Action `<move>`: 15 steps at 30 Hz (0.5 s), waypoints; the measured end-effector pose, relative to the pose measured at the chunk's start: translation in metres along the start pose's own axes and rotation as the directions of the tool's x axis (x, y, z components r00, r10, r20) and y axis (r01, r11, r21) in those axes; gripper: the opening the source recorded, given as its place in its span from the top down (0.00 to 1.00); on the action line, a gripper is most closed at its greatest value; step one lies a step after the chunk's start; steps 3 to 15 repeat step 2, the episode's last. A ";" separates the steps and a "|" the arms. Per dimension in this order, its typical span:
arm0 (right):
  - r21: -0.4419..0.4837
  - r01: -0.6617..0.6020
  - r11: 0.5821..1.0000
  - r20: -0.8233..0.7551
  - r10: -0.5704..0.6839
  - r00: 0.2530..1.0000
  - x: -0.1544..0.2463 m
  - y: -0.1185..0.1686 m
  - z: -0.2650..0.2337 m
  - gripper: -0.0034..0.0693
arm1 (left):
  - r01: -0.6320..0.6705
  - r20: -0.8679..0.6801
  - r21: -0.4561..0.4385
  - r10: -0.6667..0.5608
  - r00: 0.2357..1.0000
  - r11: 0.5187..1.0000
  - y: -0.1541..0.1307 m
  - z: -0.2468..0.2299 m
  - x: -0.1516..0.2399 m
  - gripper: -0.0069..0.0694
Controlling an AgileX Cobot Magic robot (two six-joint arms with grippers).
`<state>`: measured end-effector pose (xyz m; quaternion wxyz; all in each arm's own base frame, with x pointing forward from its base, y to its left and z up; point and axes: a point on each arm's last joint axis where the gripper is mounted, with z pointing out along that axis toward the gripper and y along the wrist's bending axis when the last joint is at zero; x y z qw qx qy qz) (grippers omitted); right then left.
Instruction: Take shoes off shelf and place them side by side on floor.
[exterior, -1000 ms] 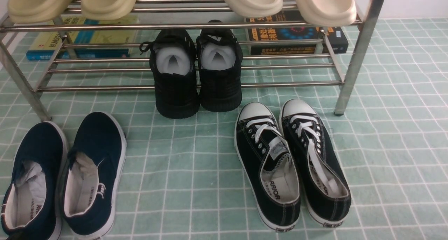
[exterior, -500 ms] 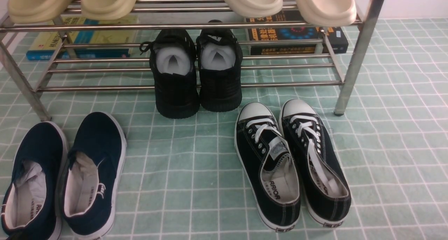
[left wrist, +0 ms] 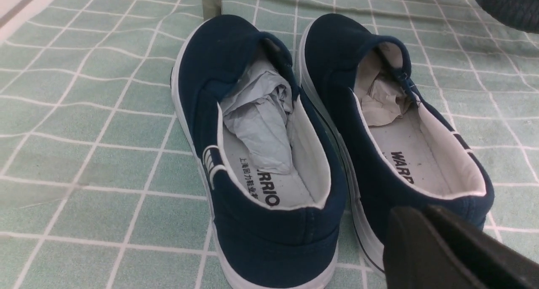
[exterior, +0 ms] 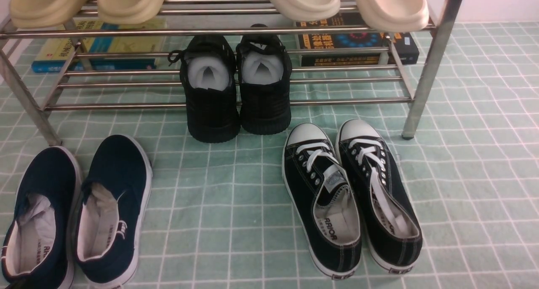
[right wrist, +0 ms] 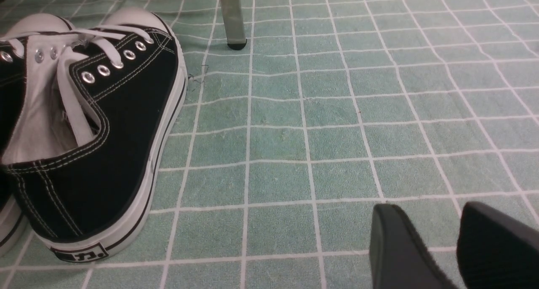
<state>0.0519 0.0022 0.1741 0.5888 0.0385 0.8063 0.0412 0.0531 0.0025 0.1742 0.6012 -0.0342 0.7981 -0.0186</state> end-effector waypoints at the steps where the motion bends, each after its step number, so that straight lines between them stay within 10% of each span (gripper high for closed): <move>1: 0.000 0.000 1.000 0.000 0.000 1.000 0.000 0.000 0.000 0.62 | 0.000 0.000 0.000 0.000 1.000 1.000 0.000 0.000 0.000 0.84; 15: 0.000 0.000 1.000 0.000 0.000 1.000 0.000 0.000 0.000 0.62 | 0.000 0.000 0.000 0.000 1.000 1.000 0.000 0.000 0.000 0.84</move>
